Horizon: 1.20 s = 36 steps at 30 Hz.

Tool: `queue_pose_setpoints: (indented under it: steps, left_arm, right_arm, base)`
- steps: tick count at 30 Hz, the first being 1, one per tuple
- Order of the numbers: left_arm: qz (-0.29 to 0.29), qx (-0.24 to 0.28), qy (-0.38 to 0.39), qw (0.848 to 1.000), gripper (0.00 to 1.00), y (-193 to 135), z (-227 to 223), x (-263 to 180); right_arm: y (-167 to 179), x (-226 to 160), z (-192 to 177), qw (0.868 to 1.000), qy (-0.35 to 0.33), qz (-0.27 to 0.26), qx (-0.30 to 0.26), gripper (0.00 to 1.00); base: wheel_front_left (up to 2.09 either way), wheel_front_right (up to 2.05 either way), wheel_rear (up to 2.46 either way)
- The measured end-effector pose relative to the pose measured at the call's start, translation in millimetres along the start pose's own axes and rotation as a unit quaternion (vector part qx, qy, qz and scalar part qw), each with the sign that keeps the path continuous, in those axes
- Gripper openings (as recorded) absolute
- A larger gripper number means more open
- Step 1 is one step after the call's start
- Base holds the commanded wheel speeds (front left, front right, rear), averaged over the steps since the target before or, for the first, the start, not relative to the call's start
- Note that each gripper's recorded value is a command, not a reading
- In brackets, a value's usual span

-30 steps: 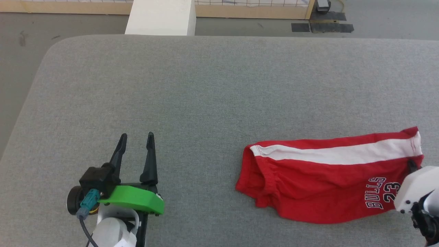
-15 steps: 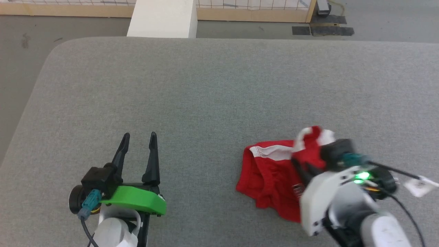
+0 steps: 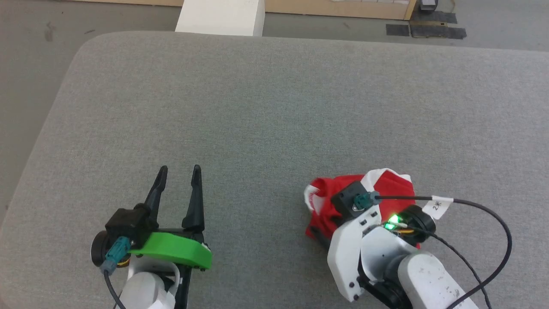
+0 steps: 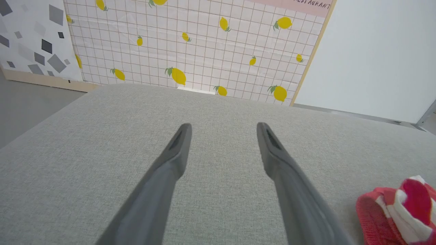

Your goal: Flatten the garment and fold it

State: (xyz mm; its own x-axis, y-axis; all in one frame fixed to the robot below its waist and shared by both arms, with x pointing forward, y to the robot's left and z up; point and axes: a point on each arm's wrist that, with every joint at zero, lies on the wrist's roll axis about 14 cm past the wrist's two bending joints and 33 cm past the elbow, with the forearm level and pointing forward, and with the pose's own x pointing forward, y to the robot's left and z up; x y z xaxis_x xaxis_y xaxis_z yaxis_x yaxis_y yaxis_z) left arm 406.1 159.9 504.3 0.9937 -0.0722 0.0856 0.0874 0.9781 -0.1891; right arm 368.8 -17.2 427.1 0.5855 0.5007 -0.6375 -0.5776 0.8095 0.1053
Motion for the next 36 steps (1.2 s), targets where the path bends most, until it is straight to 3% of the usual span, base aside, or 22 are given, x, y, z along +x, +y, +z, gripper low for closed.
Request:
queue_pose_setpoints:
  steps: [7,14,18,21,22,27,36]
  left_arm:
    - [-0.006,-0.002,-0.004,1.000,1.00,-5,2,2]
    - [-0.021,-0.004,-0.011,1.000,1.00,-15,7,5]
    - [-0.029,-0.005,-0.016,0.999,1.00,-21,11,5]
    - [-0.033,-0.006,-0.016,0.999,1.00,-23,11,4]
    - [-0.034,-0.006,-0.016,0.999,1.00,-24,10,3]
    - [-0.038,-0.008,-0.015,0.999,1.00,-27,9,5]
    - [-0.039,-0.009,-0.008,0.999,1.00,-27,3,7]
  right_arm:
    - [8,-15,55,0.990,-0.137,0.025,0.013,1.00]
    - [-30,-65,111,0.948,-0.311,-0.021,0.070,1.00]
    - [-86,-99,95,0.915,-0.365,-0.107,0.138,1.00]
    - [-125,-115,53,0.886,-0.370,-0.153,0.236,1.00]
    - [-133,-114,32,0.881,-0.354,-0.164,0.267,1.00]
    - [-131,-91,-38,0.887,-0.253,-0.170,0.346,1.00]
    - [-105,-49,-69,0.906,-0.141,-0.120,0.381,1.00]
  base:
    - [0.00,0.00,0.00]
    - [0.00,0.00,0.00]
    - [0.00,0.00,0.00]
    - [0.00,0.00,0.00]
    - [0.00,0.00,0.00]
    - [0.00,0.00,0.00]
    - [0.00,0.00,0.00]
